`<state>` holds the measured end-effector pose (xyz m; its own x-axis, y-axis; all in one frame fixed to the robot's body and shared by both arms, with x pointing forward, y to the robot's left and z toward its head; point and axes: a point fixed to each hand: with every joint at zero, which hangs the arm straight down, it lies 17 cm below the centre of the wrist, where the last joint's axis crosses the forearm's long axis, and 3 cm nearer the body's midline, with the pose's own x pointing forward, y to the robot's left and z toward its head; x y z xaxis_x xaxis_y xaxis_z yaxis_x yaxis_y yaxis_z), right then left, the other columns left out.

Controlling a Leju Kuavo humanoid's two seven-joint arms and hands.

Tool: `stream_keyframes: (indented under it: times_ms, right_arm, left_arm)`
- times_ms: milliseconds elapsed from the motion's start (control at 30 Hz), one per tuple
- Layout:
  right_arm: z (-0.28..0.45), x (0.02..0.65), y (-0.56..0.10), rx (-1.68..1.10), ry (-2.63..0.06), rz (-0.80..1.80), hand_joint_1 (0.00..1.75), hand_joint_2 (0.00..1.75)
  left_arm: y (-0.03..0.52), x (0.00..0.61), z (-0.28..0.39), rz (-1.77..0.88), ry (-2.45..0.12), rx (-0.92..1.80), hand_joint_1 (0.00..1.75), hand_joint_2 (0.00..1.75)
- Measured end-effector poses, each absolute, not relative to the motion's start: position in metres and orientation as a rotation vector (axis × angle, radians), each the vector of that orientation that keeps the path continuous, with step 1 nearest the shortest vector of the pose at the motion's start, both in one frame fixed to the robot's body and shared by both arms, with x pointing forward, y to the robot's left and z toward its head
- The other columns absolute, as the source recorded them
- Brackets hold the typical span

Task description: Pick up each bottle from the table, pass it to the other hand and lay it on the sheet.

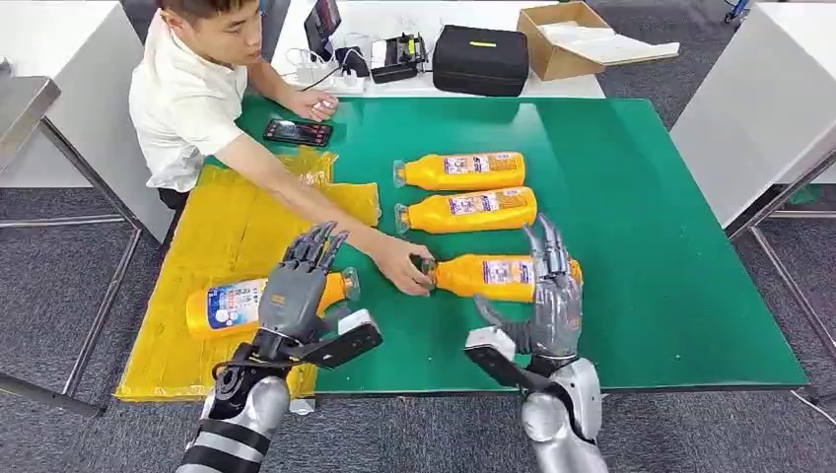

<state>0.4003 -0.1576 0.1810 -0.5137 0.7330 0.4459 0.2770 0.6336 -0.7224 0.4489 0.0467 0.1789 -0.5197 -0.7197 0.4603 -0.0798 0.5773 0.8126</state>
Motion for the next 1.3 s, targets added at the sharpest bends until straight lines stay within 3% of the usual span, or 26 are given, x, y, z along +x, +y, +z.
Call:
stream_keyframes:
  times_ms: [133,233,467,1100,1300]
  right_arm:
    - [0.151,0.416,-0.164,-0.916,-1.922,0.895,0.00,1.75]
    - [0.112,0.425,-0.180,-1.003,-1.746,1.011,0.00,1.75]
    - [0.042,0.423,-0.202,-0.979,-1.486,1.201,0.00,1.75]
    - [-0.005,0.404,-0.200,-0.934,-1.306,1.386,0.00,1.75]
    - [-0.001,0.409,-0.216,-1.067,-1.203,1.406,0.00,1.75]
  left_arm:
    - [0.032,0.431,0.207,-0.912,-2.064,0.582,0.00,1.75]
    - [0.019,0.408,0.211,-0.844,-2.102,0.385,0.00,1.75]
    - [-0.001,0.373,0.198,-0.790,-2.076,0.140,0.00,1.75]
    - [-0.003,0.362,0.193,-0.754,-2.051,0.067,0.00,1.75]
    - [0.001,0.362,0.194,-0.741,-2.050,0.075,0.00,1.75]
